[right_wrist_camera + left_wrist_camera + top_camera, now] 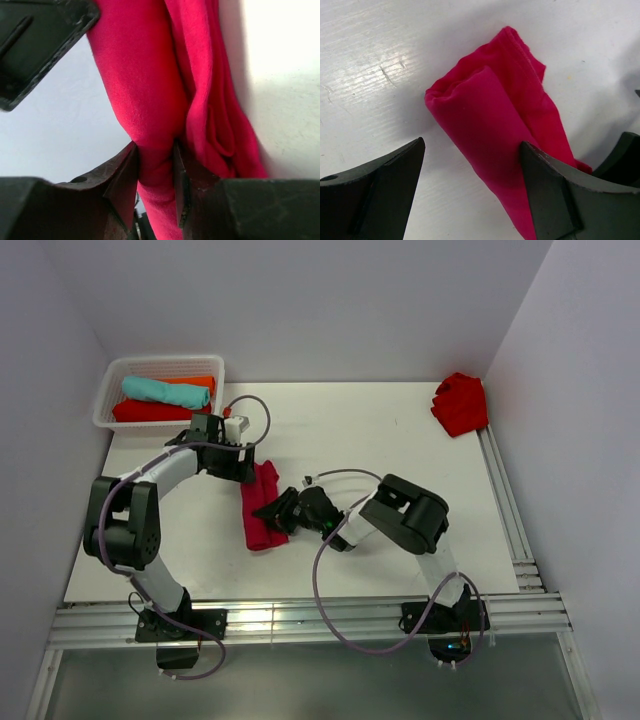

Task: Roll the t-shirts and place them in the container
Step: Roll the tshirt

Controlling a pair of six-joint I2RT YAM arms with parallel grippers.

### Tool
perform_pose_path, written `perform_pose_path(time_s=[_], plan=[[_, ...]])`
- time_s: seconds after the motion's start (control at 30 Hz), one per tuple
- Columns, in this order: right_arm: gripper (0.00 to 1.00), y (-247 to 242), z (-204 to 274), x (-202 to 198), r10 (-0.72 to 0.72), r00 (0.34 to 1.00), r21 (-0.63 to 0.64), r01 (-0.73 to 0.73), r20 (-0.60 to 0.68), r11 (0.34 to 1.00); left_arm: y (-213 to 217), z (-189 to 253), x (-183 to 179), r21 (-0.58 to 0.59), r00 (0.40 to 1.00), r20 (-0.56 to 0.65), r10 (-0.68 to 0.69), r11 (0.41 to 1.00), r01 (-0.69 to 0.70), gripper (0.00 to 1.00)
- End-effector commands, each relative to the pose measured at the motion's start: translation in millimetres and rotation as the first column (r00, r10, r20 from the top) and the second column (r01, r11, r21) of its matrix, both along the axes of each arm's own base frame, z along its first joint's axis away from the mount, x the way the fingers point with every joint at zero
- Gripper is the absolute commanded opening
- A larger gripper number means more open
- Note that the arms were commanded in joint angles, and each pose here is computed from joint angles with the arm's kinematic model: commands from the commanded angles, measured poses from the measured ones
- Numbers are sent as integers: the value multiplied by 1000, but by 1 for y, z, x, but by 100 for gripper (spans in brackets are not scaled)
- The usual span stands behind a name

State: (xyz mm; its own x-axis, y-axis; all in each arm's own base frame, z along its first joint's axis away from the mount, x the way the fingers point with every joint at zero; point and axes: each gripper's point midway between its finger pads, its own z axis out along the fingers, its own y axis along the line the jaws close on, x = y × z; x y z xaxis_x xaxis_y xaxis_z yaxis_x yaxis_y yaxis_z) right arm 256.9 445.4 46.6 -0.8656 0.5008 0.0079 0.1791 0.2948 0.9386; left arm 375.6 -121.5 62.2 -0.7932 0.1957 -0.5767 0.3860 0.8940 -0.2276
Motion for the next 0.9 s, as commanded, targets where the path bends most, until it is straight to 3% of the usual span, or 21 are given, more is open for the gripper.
perform_pose_path(time_s=[0.0,0.27,0.33,0.43,0.8,0.83,0.87], plan=[[39,-1,-6,-7,6,999,37,-4,-49,999,3,-9,11,49,999,15,35,998,-36,82],[53,-29,-24,2,-74,997,-248,68,-15,966,0,-32,12,140,999,-14,46,989,-44,82],[55,-31,-9,11,-103,993,-303,115,54,946,0,-31,13,154,999,-7,52,987,-50,82],[56,-47,-10,10,-124,988,-481,152,90,863,-2,-28,15,162,999,2,47,986,-47,82],[58,-41,25,6,-46,963,-753,237,265,613,-10,-24,16,176,1000,2,27,984,-27,82],[59,-32,34,8,-32,960,-753,239,278,614,-10,-24,16,176,1000,2,27,984,-27,82],[59,-35,24,4,-10,962,-794,231,273,562,-12,-22,17,174,1000,7,24,984,-25,82]])
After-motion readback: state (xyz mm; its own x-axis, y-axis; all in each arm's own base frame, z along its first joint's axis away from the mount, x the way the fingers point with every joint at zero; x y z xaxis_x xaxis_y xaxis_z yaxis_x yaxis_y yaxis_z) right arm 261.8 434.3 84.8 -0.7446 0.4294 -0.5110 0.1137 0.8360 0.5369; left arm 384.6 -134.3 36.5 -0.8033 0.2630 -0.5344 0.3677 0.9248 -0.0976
